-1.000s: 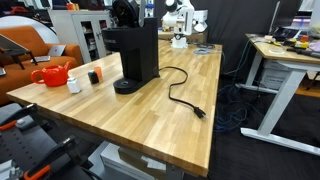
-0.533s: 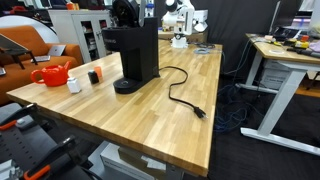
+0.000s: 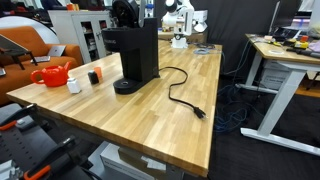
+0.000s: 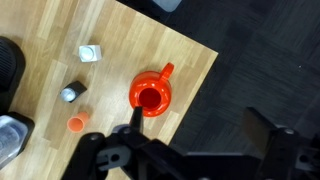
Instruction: Move the kettle closer to the edge near you
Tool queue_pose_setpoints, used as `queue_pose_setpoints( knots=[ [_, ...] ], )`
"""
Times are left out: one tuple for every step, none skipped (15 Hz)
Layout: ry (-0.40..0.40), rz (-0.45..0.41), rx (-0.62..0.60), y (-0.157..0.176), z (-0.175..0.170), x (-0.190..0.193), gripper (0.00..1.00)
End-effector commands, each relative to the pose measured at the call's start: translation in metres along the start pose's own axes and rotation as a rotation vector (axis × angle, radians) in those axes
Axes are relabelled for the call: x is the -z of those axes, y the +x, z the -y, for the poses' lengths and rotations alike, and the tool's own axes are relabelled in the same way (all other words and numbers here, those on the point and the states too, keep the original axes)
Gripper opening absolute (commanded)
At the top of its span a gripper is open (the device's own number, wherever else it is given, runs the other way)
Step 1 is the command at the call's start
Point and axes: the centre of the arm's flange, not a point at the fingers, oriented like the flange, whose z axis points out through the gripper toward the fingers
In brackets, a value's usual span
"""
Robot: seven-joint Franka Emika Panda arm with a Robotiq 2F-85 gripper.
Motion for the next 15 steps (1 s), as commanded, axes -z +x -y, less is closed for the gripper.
queue_pose_setpoints(
  knots=[
    [0.000,0.000,0.000,0.000,0.000,0.000,1.00],
    [-0.092,0.010,-0.014,-0.001,-0.002,0.002,1.00],
    [-0.070,-0.004,-0.013,-0.002,-0.003,0.003,1.00],
    [-0.061,-0.009,-0.014,-0.002,-0.002,0.002,1.00],
    [-0.020,-0.016,-0.007,-0.003,0.000,0.002,1.00],
    [0.019,-0.023,-0.002,-0.003,0.002,0.001,1.00],
    [0.077,-0.030,0.002,-0.003,0.005,0.001,1.00],
    [0.139,-0.040,0.005,-0.003,0.011,0.002,1.00],
    [0.170,-0.043,-0.013,-0.003,0.014,0.001,1.00],
    [0.196,-0.041,-0.034,-0.003,0.015,0.001,1.00],
    [0.208,-0.037,-0.058,-0.004,0.014,0.000,1.00],
    [0.200,-0.032,-0.078,-0.004,0.011,-0.002,1.00],
    [0.175,-0.026,-0.092,-0.005,0.006,-0.004,1.00],
    [0.157,-0.022,-0.101,-0.005,0.002,-0.005,1.00],
    [0.140,-0.018,-0.109,-0.004,-0.003,-0.007,1.00]
  ],
)
